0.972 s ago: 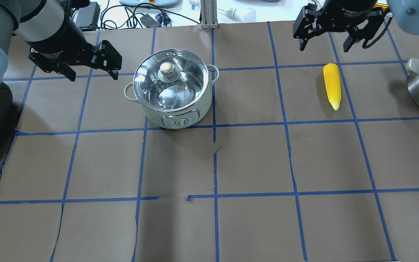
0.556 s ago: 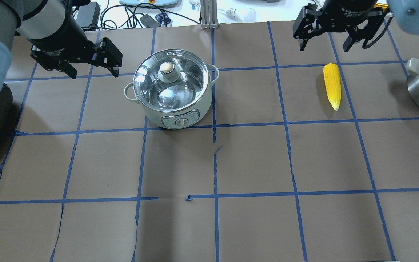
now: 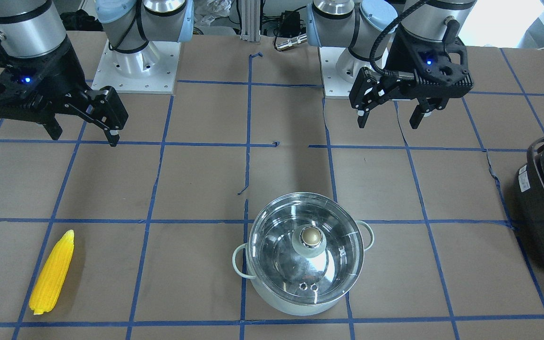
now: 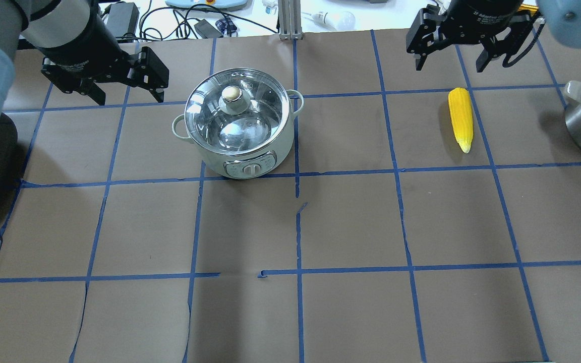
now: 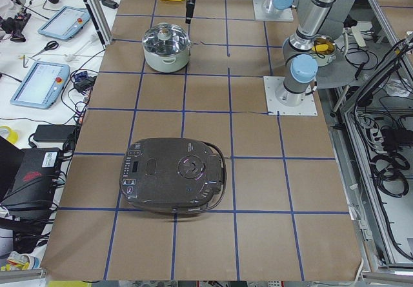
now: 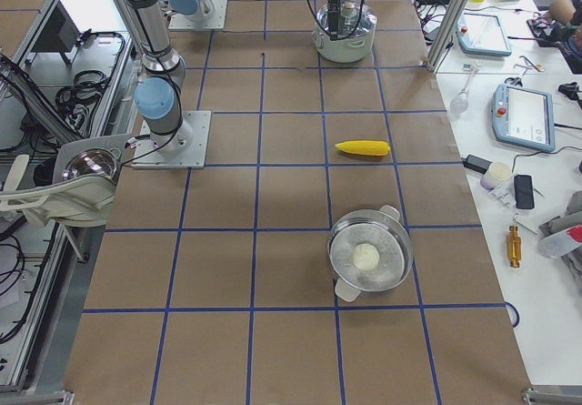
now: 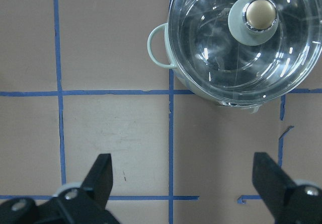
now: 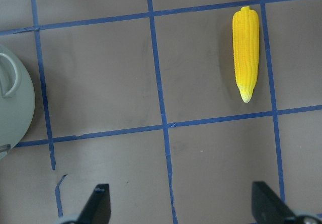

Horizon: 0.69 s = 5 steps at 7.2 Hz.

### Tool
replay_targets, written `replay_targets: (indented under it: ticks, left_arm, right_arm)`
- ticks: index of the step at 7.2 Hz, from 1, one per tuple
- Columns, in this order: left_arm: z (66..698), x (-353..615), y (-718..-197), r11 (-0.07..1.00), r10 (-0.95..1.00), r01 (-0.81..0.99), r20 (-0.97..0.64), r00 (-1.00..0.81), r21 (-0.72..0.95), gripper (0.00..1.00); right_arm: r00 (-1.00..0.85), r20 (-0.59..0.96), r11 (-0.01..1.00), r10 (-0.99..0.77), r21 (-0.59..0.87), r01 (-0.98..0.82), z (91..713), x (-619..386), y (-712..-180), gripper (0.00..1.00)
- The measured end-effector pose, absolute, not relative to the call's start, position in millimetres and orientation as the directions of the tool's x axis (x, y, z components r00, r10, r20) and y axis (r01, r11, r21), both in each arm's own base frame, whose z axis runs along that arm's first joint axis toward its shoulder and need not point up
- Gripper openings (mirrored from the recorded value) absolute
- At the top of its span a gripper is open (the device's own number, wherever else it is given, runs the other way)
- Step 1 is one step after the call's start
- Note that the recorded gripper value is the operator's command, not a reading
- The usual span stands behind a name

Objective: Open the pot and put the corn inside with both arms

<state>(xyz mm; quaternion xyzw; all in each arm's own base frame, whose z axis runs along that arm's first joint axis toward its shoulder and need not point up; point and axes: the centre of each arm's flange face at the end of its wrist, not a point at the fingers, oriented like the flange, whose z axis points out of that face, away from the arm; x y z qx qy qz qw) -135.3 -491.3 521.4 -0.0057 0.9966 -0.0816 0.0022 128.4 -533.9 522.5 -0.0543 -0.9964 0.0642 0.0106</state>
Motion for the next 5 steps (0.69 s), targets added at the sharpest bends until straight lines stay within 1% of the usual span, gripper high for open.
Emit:
replay_targets:
  ticks: [5]
  left_arm:
    - [521.8,-136.4,-489.3,0.987,-0.011,-0.011,-0.002,-1.000,-0.161,1.00]
  right_arm:
    - [-0.994,0.013,0.986,0.110,-0.130,0.107,522.5,128.5,-533.9,1.00]
